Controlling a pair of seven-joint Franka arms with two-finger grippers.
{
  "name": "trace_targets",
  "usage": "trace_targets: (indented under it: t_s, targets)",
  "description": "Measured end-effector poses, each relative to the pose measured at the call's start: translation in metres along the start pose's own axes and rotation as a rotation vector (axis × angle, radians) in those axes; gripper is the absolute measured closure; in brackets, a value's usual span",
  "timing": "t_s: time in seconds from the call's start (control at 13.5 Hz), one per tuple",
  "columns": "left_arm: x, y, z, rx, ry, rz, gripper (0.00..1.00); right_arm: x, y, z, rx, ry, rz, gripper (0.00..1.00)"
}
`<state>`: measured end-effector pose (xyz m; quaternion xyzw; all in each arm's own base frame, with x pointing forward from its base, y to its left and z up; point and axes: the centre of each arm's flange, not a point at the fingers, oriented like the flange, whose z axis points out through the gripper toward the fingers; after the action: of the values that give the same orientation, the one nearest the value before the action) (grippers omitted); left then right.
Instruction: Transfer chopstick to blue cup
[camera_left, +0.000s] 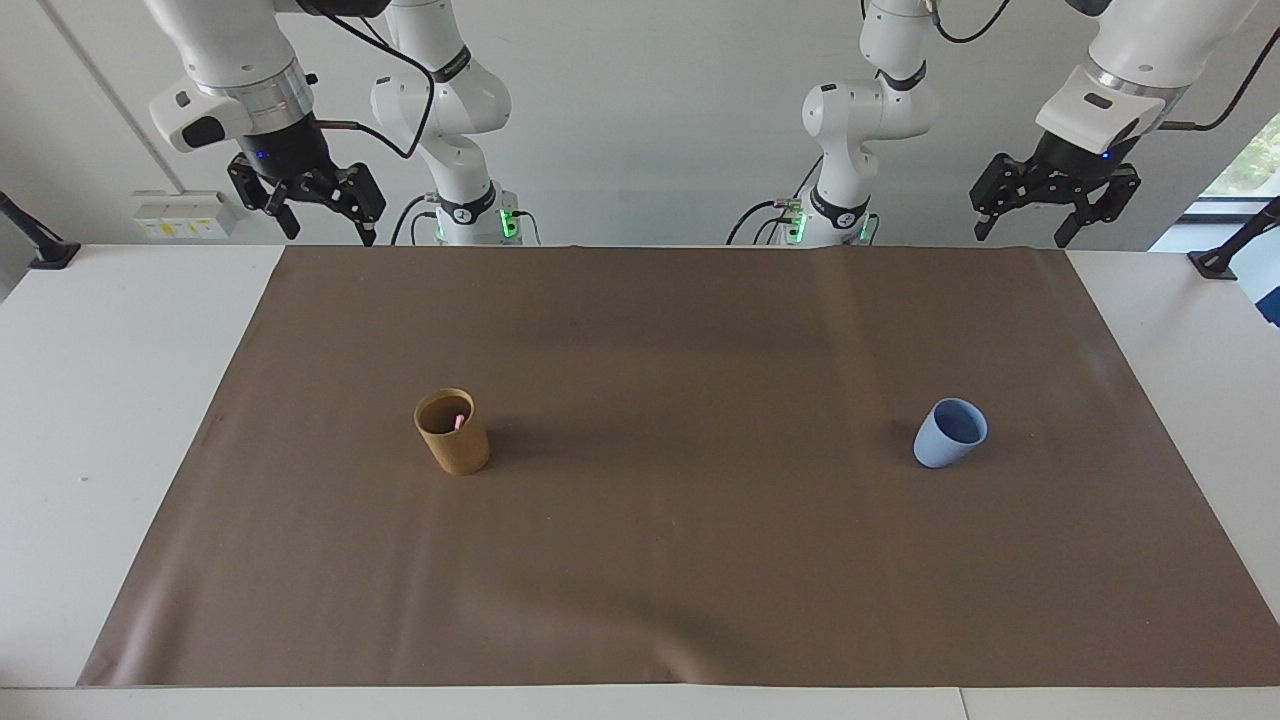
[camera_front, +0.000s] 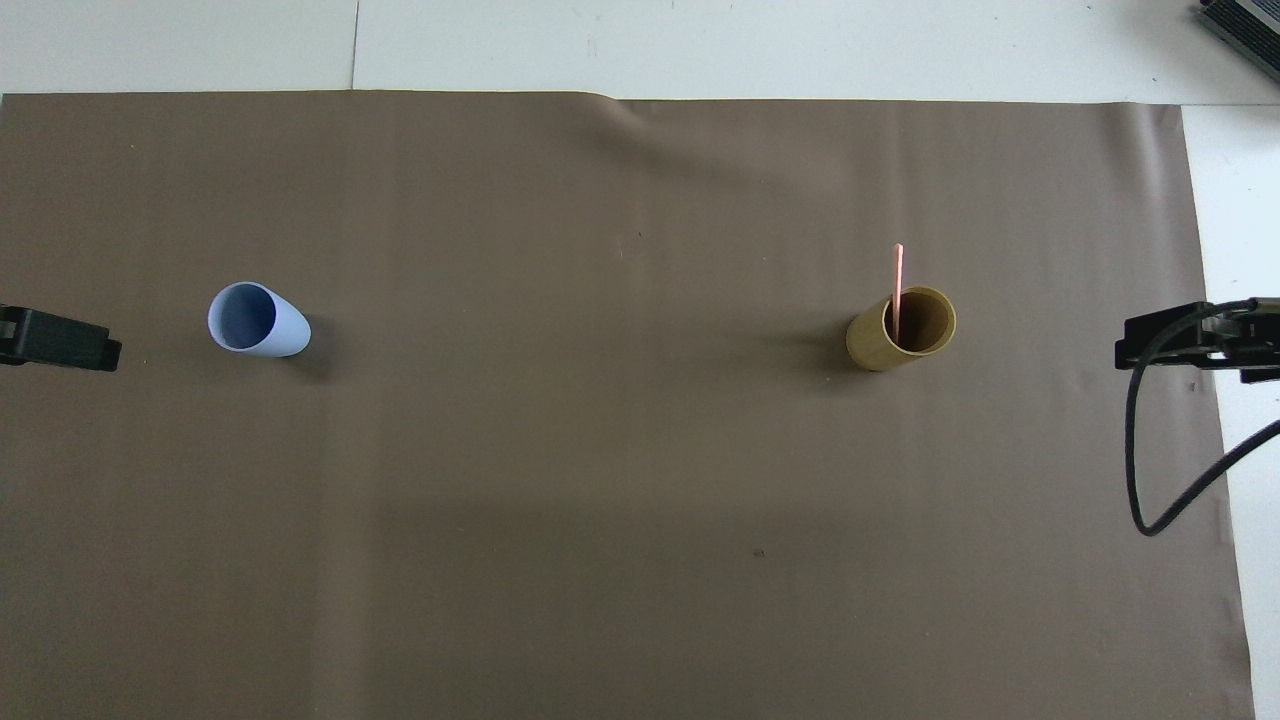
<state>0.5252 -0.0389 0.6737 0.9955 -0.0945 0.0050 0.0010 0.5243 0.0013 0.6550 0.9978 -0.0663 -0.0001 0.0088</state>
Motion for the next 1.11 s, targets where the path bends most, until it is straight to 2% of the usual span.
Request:
trace_targets:
  t_s: [1.11]
  targets:
    - [-0.0001, -0.0001, 0.0001, 0.000, -0.001, 0.000, 0.00, -0.0019, 0.0003, 0.0008, 0.000, -0.001, 0.000, 0.00]
